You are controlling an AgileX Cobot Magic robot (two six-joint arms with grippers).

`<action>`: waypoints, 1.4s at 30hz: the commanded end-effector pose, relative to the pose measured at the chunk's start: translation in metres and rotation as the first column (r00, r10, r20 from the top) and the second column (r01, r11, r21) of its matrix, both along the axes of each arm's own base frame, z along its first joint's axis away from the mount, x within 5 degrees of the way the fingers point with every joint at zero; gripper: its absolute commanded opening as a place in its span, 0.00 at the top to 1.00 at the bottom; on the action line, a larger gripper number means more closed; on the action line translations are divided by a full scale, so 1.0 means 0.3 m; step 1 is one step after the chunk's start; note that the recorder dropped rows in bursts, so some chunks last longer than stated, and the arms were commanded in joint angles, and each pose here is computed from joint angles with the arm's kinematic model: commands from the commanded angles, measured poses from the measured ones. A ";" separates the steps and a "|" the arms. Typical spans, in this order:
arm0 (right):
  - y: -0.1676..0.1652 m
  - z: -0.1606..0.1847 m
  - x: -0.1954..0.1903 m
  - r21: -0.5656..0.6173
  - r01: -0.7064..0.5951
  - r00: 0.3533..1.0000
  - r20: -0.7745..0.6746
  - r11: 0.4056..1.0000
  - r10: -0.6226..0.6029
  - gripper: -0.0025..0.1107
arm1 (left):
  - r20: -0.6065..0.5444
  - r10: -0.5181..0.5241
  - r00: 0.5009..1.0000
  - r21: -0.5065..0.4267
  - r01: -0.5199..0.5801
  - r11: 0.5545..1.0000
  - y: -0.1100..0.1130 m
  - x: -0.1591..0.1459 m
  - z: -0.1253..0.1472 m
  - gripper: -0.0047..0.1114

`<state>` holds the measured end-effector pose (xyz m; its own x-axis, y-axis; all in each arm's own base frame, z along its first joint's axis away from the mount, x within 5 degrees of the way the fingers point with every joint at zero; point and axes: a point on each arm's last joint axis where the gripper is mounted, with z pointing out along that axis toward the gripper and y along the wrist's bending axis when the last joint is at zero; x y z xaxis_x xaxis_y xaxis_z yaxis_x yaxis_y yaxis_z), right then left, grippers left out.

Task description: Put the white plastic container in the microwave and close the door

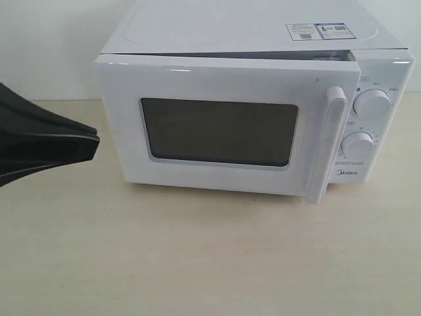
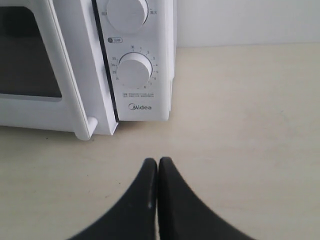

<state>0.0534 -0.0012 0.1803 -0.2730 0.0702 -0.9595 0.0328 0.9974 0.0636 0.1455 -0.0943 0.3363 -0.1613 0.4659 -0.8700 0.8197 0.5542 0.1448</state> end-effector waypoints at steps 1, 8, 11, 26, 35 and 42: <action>-0.002 0.017 0.003 -0.077 -0.007 0.998 0.057 0.997 0.011 0.98 | 0.048 0.047 0.998 -0.003 -0.047 0.999 0.015 -0.011 -0.007 0.93; 0.002 0.101 0.010 -0.136 0.003 0.945 0.325 0.991 0.042 0.98 | 0.035 0.065 0.997 -0.017 -0.065 0.998 0.017 -0.011 -0.012 0.93; 0.003 0.167 -0.001 -0.057 0.010 0.849 0.528 0.998 0.021 0.98 | 0.047 0.078 0.996 -0.021 -0.077 0.997 0.019 -0.007 -0.009 0.93; 0.004 0.375 -0.189 -0.002 -0.028 0.076 0.997 1.000 0.004 0.98 | 0.047 0.078 0.996 -0.021 -0.077 0.997 0.019 -0.007 -0.009 0.93; 0.008 0.612 -0.249 0.024 -0.129 0.069 0.998 0.991 -0.015 0.98 | 0.046 0.083 0.995 -0.032 -0.081 0.996 0.018 -0.006 -0.007 0.93; 0.006 0.741 -0.115 0.376 -0.276 0.653 0.749 0.885 -0.115 0.98 | 0.043 0.083 0.996 -0.038 -0.081 0.996 0.017 -0.007 -0.006 0.93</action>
